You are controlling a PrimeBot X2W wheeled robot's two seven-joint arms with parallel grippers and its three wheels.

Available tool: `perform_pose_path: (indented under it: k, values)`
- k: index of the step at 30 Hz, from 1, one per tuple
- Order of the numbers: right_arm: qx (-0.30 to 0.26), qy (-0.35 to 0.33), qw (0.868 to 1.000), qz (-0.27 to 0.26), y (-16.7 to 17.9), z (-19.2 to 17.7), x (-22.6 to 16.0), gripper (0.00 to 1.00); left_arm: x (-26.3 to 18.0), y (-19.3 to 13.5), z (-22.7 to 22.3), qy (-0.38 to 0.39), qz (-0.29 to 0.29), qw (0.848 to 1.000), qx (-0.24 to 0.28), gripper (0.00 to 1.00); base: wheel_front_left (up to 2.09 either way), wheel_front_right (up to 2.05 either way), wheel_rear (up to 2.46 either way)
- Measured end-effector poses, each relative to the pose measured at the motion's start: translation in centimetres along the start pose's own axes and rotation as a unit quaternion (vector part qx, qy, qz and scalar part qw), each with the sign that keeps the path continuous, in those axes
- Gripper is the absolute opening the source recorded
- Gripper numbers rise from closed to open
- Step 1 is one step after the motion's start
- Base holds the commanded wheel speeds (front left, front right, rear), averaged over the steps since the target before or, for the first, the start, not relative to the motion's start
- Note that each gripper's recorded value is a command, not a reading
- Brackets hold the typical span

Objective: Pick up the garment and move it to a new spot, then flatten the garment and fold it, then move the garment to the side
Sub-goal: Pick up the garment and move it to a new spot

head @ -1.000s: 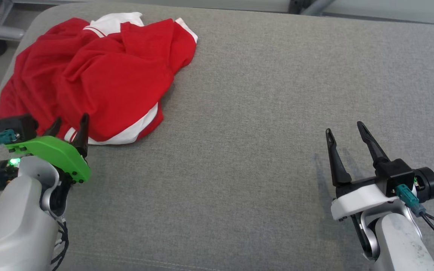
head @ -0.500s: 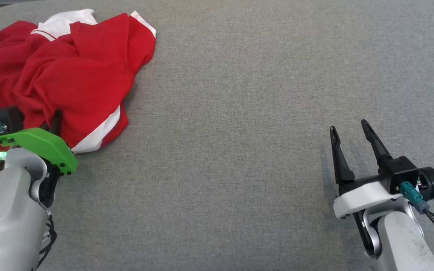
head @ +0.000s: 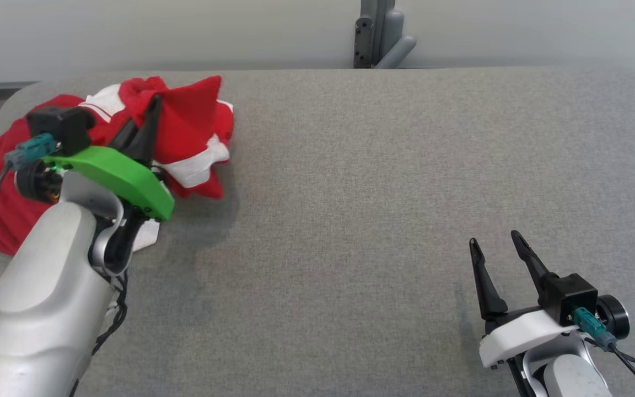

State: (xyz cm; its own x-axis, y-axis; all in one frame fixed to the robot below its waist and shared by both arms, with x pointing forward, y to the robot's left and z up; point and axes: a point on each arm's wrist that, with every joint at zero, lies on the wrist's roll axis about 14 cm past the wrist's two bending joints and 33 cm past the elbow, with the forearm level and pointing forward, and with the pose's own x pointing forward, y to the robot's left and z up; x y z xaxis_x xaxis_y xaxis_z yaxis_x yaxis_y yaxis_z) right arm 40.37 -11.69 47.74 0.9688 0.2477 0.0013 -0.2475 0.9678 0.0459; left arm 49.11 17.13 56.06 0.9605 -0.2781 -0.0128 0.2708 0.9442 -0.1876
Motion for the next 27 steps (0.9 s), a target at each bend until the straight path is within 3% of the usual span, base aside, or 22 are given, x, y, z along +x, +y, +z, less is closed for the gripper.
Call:
perform_pose_path:
  k: [6, 12, 18, 21, 27]
  values:
    - [0.002, -0.021, 0.999, -0.035, -2.0, 1.6, -1.7, 1.0, 1.1, -9.6, 5.0, -0.058, -0.128, 0.99, -0.008, 0.0, 0.0, 0.0, 0.0]
    - [0.006, -0.024, 0.997, -0.075, -4.2, 1.8, -4.0, 1.0, 0.9, -16.6, 5.0, -0.044, -0.212, 0.976, -0.024, 0.0, 0.0, 0.0, 0.0]
    - [0.007, -0.028, 0.993, -0.114, -6.2, 2.1, -6.2, 1.0, 1.2, -19.4, -0.5, 0.055, -0.228, 0.971, -0.038, 0.0, 0.0, 0.0, 0.0]
    - [0.007, -0.026, 0.991, -0.13, -6.9, 2.0, -7.1, 1.0, 1.1, -21.4, -5.9, 0.142, -0.244, 0.958, -0.059, 0.0, 0.0, 0.0, 0.0]
    - [0.007, -0.011, 0.991, -0.136, -7.3, 1.1, -7.2, 1.0, 2.2, -22.0, -10.4, 0.17, -0.242, 0.954, -0.05, 0.0, 0.0, 0.0, 0.0]
